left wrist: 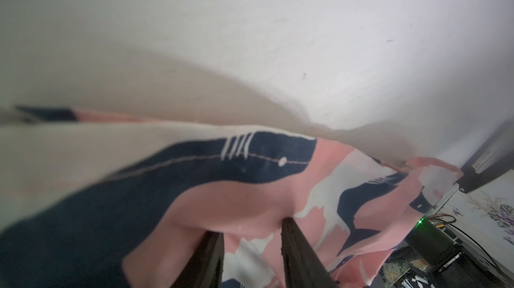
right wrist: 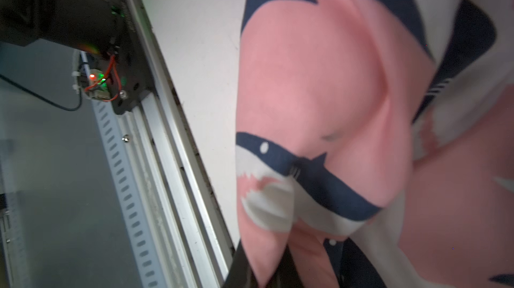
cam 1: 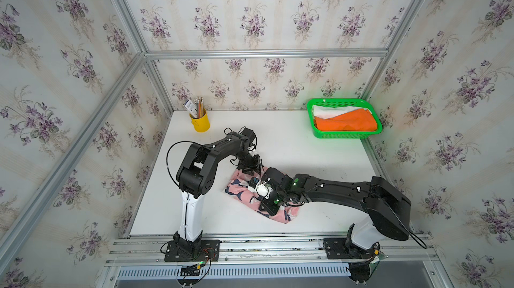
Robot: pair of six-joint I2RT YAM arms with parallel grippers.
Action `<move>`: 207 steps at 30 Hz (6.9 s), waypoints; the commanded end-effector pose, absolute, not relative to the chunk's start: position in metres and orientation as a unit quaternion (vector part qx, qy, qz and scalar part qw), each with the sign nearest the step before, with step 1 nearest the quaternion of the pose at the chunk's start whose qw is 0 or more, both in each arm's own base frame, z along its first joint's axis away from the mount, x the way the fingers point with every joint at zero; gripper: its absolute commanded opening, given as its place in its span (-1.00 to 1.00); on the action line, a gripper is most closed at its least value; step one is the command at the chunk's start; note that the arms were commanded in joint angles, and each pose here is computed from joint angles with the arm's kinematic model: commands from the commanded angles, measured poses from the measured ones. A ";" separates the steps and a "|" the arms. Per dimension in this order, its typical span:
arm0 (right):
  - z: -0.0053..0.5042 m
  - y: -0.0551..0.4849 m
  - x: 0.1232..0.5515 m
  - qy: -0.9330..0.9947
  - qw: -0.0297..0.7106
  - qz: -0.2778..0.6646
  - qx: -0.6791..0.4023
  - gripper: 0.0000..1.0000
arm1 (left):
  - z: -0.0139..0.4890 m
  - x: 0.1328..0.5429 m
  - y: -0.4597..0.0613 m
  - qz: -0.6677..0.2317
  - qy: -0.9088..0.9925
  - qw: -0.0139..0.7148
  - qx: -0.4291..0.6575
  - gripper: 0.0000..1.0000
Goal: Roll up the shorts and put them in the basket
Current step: Roll the shorts at the center of the board.
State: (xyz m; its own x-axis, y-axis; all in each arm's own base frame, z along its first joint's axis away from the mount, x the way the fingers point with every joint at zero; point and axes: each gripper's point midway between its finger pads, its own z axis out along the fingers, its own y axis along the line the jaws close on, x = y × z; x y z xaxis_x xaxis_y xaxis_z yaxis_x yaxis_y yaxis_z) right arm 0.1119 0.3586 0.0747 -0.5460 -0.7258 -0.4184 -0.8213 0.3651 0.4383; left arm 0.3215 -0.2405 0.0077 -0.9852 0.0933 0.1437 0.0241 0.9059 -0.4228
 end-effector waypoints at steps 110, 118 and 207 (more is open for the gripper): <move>0.031 0.276 0.230 0.952 0.065 0.204 -0.220 0.27 | 0.073 0.324 -0.189 0.152 -0.986 -0.073 0.018 -0.11; 0.103 0.283 0.223 0.933 0.159 0.145 -0.289 0.24 | 0.039 0.335 -0.193 0.132 -0.991 -0.035 0.003 -0.13; 0.025 0.270 0.214 0.831 0.247 -0.171 -0.469 -0.46 | 0.059 0.321 -0.217 0.104 -0.992 -0.038 -0.060 0.16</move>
